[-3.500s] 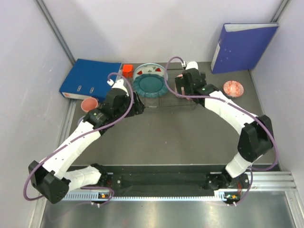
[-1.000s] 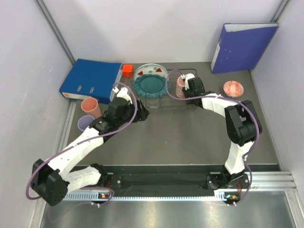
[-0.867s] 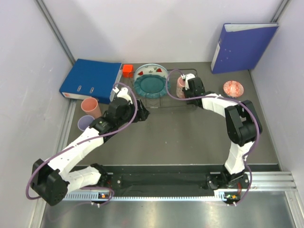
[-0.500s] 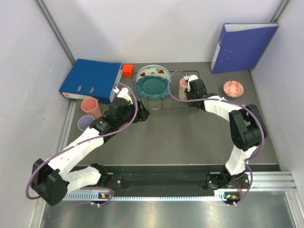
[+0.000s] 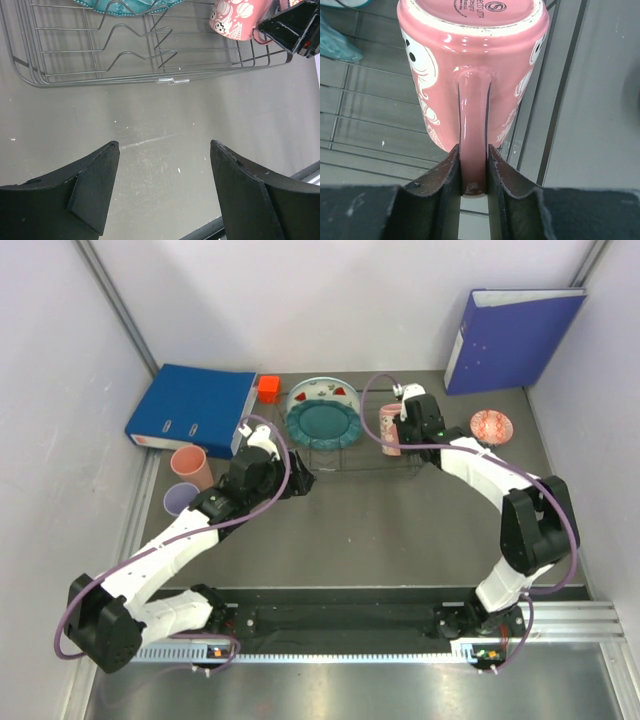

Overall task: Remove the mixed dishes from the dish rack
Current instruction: Pick up the cup from the dish rack.

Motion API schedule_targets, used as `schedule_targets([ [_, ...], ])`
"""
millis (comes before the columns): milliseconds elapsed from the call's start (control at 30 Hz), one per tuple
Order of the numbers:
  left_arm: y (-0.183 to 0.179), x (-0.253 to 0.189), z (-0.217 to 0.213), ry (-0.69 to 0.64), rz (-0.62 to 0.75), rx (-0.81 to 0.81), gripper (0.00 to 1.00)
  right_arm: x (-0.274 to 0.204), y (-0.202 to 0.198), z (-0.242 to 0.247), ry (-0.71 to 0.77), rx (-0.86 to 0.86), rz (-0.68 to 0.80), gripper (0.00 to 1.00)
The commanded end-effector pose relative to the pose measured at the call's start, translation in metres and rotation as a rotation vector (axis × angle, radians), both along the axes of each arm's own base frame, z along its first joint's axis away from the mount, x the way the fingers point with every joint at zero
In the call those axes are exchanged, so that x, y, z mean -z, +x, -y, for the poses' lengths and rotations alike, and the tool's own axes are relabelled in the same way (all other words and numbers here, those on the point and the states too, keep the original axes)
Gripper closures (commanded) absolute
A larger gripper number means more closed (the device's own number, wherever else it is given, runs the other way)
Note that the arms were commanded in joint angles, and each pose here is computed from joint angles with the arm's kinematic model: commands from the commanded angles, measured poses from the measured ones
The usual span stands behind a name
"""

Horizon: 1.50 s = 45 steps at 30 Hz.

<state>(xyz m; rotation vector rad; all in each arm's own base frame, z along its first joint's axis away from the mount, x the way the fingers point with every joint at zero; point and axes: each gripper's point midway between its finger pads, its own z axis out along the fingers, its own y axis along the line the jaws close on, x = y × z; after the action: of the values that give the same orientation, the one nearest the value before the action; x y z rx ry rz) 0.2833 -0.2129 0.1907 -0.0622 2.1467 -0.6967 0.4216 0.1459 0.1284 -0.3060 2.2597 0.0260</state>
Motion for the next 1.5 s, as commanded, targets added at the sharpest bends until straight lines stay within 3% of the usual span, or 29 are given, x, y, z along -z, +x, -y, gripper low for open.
schedule_targets([
  [0,0.005,-0.006,0.008,-0.037,0.034,0.010,0.22,-0.054,0.013,-0.015,0.073,-0.018,0.137,1.00],
  [600,0.002,0.004,0.007,-0.026,0.017,0.015,0.23,0.054,-0.018,-0.018,0.022,-0.038,-0.141,1.00],
  [900,0.003,0.007,0.005,-0.020,0.012,0.007,0.23,0.068,-0.024,-0.019,0.025,-0.026,-0.178,1.00],
  [1200,0.001,0.010,0.006,-0.021,0.004,0.009,0.23,0.074,-0.023,-0.023,0.027,-0.035,-0.186,0.71],
  [1300,0.001,0.011,0.006,-0.018,0.003,0.010,0.23,0.079,-0.025,-0.023,0.023,-0.035,-0.197,0.68],
  [1367,0.002,0.011,0.007,-0.017,0.003,0.010,0.23,0.081,-0.026,-0.022,0.020,-0.035,-0.201,0.74],
  [1400,0.001,0.011,0.007,-0.018,0.001,0.009,0.23,0.083,-0.027,-0.021,0.022,-0.029,-0.203,1.00],
  [1467,0.002,0.011,0.007,-0.017,0.003,0.010,0.23,0.081,-0.027,-0.022,0.027,-0.031,-0.193,1.00],
])
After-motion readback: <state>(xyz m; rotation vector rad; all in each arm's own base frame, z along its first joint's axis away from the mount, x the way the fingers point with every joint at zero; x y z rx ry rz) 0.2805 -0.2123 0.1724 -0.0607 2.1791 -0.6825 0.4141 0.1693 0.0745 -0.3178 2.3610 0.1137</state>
